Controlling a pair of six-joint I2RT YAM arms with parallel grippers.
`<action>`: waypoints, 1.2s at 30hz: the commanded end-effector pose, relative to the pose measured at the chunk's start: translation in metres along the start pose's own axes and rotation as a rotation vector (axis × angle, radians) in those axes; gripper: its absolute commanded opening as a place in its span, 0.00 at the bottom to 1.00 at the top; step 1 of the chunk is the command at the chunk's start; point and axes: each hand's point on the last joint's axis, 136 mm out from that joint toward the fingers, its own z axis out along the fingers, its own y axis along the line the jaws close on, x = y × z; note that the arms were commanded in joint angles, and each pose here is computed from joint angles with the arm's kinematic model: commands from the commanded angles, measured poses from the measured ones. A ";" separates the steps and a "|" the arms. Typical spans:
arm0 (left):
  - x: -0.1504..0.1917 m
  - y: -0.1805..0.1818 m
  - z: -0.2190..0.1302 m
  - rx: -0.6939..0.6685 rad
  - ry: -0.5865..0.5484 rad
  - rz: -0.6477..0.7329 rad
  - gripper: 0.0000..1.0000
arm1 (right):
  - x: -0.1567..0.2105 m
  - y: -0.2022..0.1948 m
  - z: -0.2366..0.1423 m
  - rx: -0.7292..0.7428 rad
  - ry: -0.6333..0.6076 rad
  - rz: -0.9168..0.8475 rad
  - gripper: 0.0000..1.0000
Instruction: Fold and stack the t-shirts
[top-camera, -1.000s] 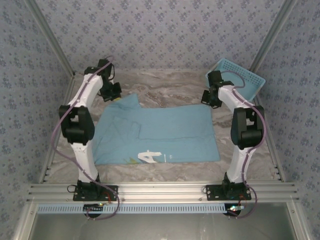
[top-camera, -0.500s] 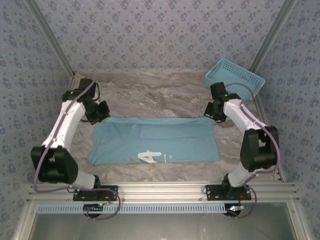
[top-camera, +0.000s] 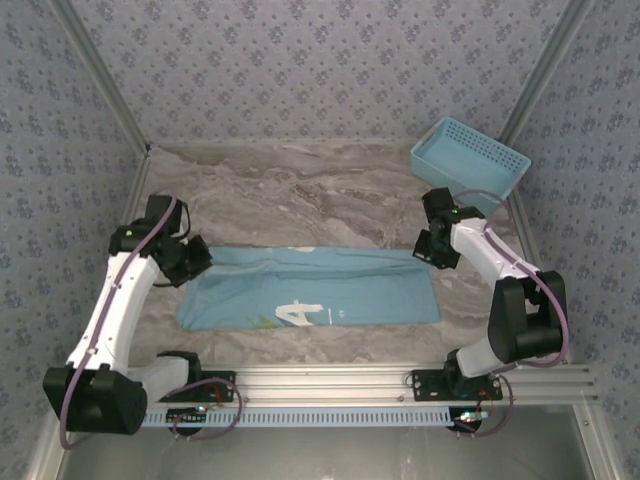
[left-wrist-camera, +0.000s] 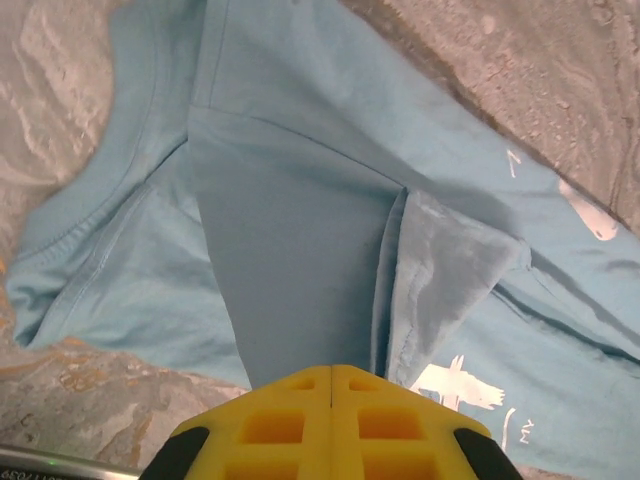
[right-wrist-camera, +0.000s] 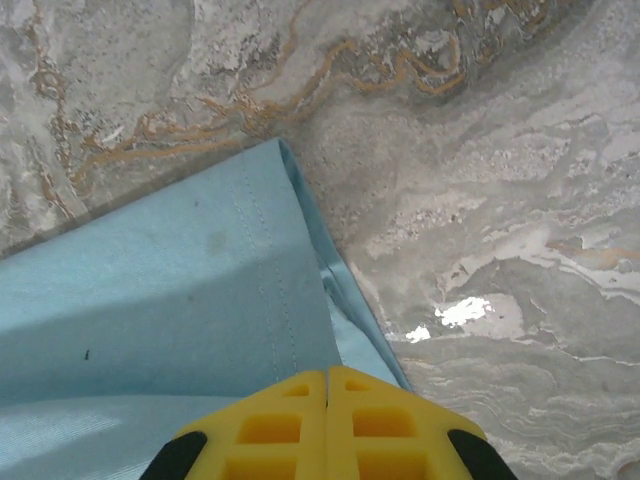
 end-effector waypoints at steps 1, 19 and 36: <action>0.020 0.007 0.003 -0.020 0.035 -0.032 0.00 | 0.011 -0.012 0.004 0.053 0.025 0.006 0.00; 0.058 0.044 0.006 -0.122 -0.010 -0.110 0.00 | 0.007 -0.023 0.002 0.130 0.005 -0.039 0.00; 0.075 0.065 0.009 -0.228 -0.073 -0.139 0.00 | 0.019 -0.027 0.015 0.152 0.050 -0.041 0.00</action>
